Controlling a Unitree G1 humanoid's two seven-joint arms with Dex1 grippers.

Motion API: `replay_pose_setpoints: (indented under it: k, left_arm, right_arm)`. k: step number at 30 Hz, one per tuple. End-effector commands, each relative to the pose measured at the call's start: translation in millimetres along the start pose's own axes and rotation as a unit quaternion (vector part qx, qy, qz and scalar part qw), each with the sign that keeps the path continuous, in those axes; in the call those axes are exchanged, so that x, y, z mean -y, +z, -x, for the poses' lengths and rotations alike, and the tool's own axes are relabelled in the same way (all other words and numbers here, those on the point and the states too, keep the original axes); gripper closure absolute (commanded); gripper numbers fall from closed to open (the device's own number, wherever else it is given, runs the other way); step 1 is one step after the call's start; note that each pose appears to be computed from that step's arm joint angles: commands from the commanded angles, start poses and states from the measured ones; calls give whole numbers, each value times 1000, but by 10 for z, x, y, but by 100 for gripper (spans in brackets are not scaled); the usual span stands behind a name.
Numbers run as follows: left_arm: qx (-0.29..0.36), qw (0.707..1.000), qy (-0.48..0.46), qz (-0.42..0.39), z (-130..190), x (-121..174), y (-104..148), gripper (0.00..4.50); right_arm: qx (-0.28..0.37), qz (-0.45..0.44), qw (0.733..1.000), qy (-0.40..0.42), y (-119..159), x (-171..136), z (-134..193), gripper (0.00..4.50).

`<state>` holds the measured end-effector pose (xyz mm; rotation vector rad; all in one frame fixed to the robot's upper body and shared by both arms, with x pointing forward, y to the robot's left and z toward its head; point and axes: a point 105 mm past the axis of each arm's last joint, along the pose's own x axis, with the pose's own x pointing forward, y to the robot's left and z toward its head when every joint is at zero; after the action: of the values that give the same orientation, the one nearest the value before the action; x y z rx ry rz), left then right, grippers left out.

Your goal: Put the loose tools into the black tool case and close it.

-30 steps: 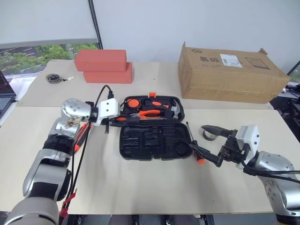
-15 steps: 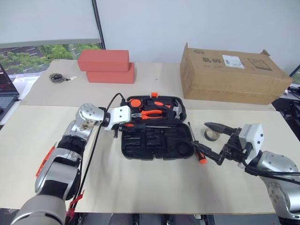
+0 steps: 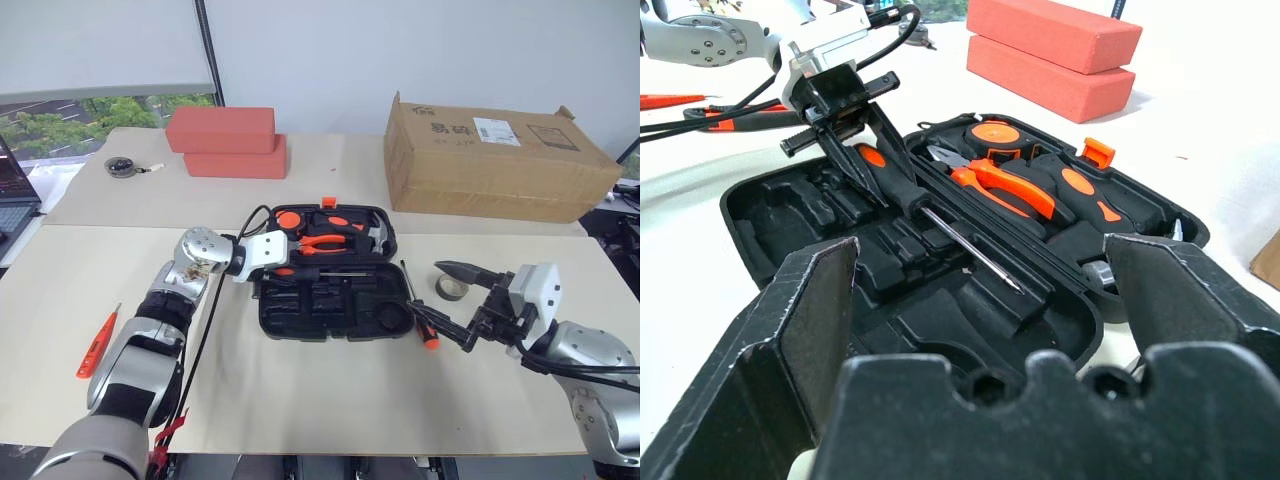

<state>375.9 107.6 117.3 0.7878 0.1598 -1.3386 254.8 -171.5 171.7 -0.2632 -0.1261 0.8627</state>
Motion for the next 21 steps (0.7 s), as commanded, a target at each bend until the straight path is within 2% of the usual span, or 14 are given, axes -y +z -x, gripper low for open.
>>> replay_pose_setpoints:
  k: [1,2,3,6,9,10,15,18,20,21]
  left_arm:
    - [-2,1000,4,4,10,-53,28,351]
    - [-2,1000,5,6,19,-56,24,351]
    - [0,1000,8,7,37,-65,27,250]
    - [5,1000,29,-3,78,-126,59,160]
    - [28,999,44,-14,156,-195,196,73]
    - [38,998,52,-16,187,-222,251,25]
    - [84,990,102,-49,430,-372,599,25]
    - [97,983,143,-55,524,-456,700,25]
    - [115,977,178,-28,563,-511,730,25]
    - [130,971,201,-5,577,-550,748,50]
  right_arm:
    - [12,17,1000,1,91,2,5,0]
    - [12,17,1000,1,88,1,7,0]
    - [12,17,1000,1,85,0,7,0]
    - [12,16,1000,1,81,1,3,0]
    - [14,15,1000,4,72,-2,-13,0]
    - [14,15,1000,5,70,-3,-16,0]
    - [16,14,1000,7,53,-5,-25,0]
    - [16,13,1000,8,46,-11,-32,0]
    - [17,13,1000,8,32,-16,-38,0]
    - [18,13,1000,8,26,-20,-39,0]
